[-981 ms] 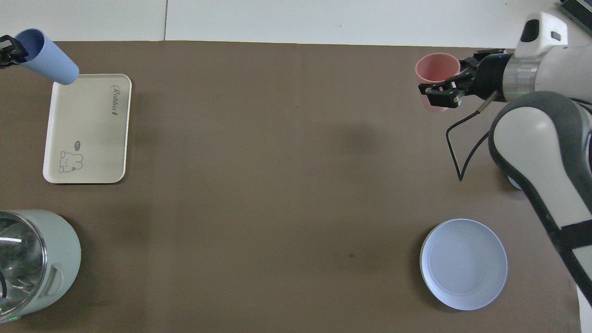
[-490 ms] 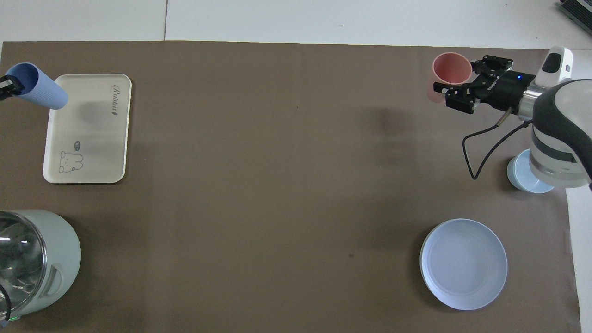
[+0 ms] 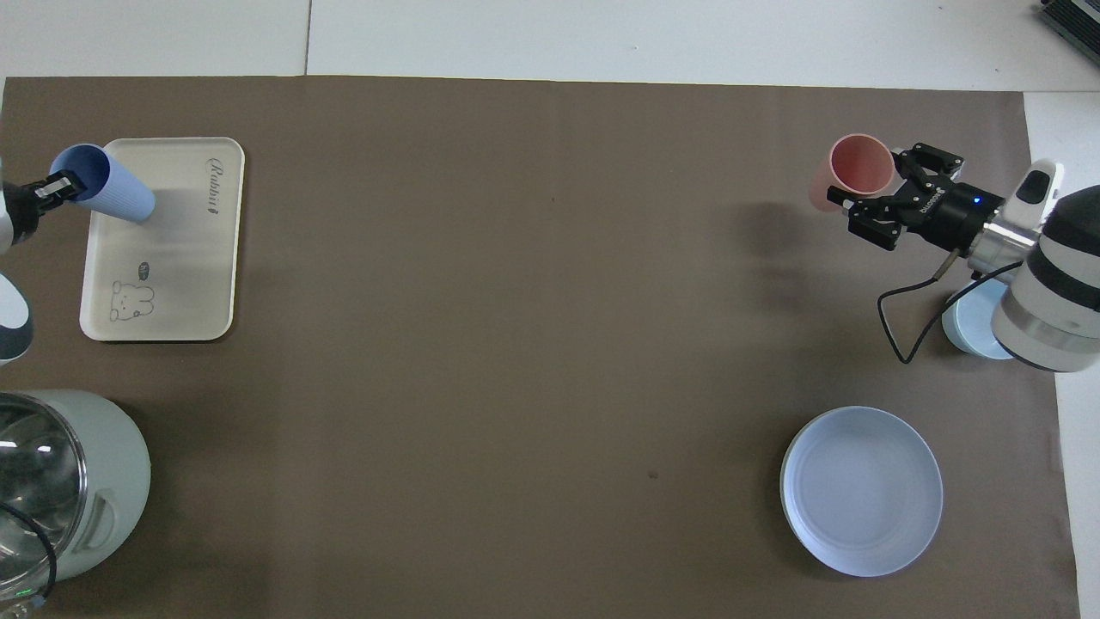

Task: Place cup on tray
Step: 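Lower the blue cup onto the tray while the right gripper lowers the pink cup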

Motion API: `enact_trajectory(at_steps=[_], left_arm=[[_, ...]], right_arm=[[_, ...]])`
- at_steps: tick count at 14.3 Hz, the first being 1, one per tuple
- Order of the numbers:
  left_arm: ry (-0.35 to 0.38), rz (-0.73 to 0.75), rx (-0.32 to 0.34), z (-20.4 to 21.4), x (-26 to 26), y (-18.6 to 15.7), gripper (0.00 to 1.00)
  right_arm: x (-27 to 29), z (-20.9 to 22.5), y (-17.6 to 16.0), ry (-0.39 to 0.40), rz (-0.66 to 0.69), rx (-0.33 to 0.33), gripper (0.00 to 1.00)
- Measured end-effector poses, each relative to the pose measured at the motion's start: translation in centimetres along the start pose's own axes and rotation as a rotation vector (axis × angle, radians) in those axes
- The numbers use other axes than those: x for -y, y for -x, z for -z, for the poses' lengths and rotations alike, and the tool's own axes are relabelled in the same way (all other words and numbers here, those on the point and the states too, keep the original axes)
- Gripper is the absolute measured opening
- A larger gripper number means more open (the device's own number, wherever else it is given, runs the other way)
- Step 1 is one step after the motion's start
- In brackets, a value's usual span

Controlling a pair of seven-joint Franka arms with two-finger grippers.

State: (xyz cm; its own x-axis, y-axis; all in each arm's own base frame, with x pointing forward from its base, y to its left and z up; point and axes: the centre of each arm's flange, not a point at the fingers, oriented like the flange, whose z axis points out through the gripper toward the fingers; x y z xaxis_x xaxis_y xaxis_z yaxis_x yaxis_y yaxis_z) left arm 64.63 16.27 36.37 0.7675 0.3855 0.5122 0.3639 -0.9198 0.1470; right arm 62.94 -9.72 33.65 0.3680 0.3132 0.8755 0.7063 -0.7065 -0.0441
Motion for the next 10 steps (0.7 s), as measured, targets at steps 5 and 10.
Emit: enact_trajectory(at_steps=[5,10], left_arm=[[0.009,-0.009,0.031,0.3,-0.8,-0.5,0.20],[0.043,-0.056,0.172,5.0,-4.7,-5.8,0.78]], right_arm=[[-0.9,-1.0,5.2,0.002,-0.010,-0.113,0.83],[0.6,-2.6,6.1,-0.009,-0.003,-0.124,0.83]])
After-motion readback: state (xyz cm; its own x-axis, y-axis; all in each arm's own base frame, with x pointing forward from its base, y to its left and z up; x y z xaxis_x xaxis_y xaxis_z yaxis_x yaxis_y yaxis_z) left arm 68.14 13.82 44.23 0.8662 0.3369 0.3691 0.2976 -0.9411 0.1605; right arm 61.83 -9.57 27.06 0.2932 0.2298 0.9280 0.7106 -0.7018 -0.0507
